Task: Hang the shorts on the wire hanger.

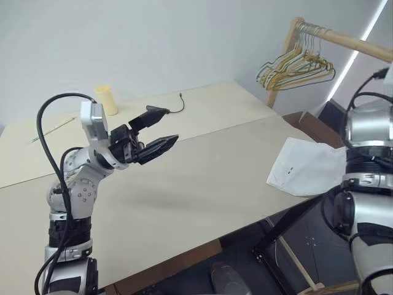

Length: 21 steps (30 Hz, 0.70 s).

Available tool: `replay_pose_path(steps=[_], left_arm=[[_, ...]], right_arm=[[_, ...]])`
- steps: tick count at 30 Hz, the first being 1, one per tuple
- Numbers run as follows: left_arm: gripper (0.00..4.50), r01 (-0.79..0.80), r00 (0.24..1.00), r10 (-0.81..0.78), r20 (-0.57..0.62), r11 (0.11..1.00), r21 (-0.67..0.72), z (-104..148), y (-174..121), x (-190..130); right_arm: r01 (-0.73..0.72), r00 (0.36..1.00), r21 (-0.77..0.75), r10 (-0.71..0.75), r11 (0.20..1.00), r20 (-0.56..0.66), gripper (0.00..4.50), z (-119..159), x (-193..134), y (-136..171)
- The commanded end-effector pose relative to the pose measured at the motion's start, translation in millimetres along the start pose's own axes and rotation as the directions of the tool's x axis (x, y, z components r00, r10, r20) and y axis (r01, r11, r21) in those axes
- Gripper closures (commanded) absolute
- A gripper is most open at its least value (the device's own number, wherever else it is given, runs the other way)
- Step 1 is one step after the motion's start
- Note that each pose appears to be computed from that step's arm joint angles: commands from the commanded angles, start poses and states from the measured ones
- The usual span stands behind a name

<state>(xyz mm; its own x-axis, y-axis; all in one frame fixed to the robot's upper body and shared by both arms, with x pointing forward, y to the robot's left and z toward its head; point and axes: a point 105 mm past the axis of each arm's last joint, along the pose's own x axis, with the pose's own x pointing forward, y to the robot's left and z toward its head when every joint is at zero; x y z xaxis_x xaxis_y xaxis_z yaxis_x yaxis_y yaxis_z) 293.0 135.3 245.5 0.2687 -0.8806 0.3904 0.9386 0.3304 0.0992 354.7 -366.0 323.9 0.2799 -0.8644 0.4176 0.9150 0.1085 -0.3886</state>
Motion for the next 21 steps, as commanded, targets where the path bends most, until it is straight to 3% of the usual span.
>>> replay_pose_path(steps=[1,3,6,9,11,14,15,17,21], left_arm=[[0.0,0.027,0.999,-0.028,0.036,0.999,0.041,11.3,-3.1,2.7],[0.0,0.035,0.998,-0.036,0.045,0.999,0.036,12.9,-2.9,4.1],[0.0,0.031,0.999,-0.033,0.041,0.999,0.04,13.8,-1.8,3.9],[0.0,-0.015,1.0,0.015,0.009,0.998,0.067,13.7,2.5,-4.8],[0.0,-0.071,0.996,0.076,-0.047,0.993,0.092,11.7,6.9,-19.6],[0.0,-0.139,0.98,0.155,-0.122,0.982,0.127,8.0,11.6,-37.1],[0.0,-0.167,0.97,0.189,-0.156,0.976,0.143,5.7,12.5,-45.4],[0.0,-0.215,0.944,0.247,-0.216,0.963,0.164,-0.2,11.6,-60.8],[0.0,-0.281,0.897,0.324,-0.301,0.943,0.176,-13.3,4.1,-82.6]], right_arm=[[-0.023,0.929,0.103,-0.017,0.994,0.37,0.02,71.2,-23.1,-12.7],[-0.135,0.871,0.081,0.079,0.988,0.485,0.02,85.8,-41.4,0.6],[-0.386,0.778,0.005,0.323,0.922,0.539,0.02,87.5,-67.5,35.7],[-0.638,0.624,-0.063,0.562,0.768,0.543,0.02,85.2,-101.6,67.2],[-0.796,0.451,-0.11,0.704,0.596,0.549,0.02,83.6,-137.8,87.5],[-0.881,0.256,-0.195,0.781,0.431,0.57,0.02,79.4,-177.4,98.4],[-0.91,0.16,-0.232,0.808,0.344,0.567,0.02,75.3,-195.4,101.8],[-0.935,-0.033,-0.316,0.846,0.163,0.533,0.02,63.9,-229.2,105.9],[-0.889,-0.275,-0.455,0.846,-0.043,0.457,0.02,45.0,-269.3,104.8]])
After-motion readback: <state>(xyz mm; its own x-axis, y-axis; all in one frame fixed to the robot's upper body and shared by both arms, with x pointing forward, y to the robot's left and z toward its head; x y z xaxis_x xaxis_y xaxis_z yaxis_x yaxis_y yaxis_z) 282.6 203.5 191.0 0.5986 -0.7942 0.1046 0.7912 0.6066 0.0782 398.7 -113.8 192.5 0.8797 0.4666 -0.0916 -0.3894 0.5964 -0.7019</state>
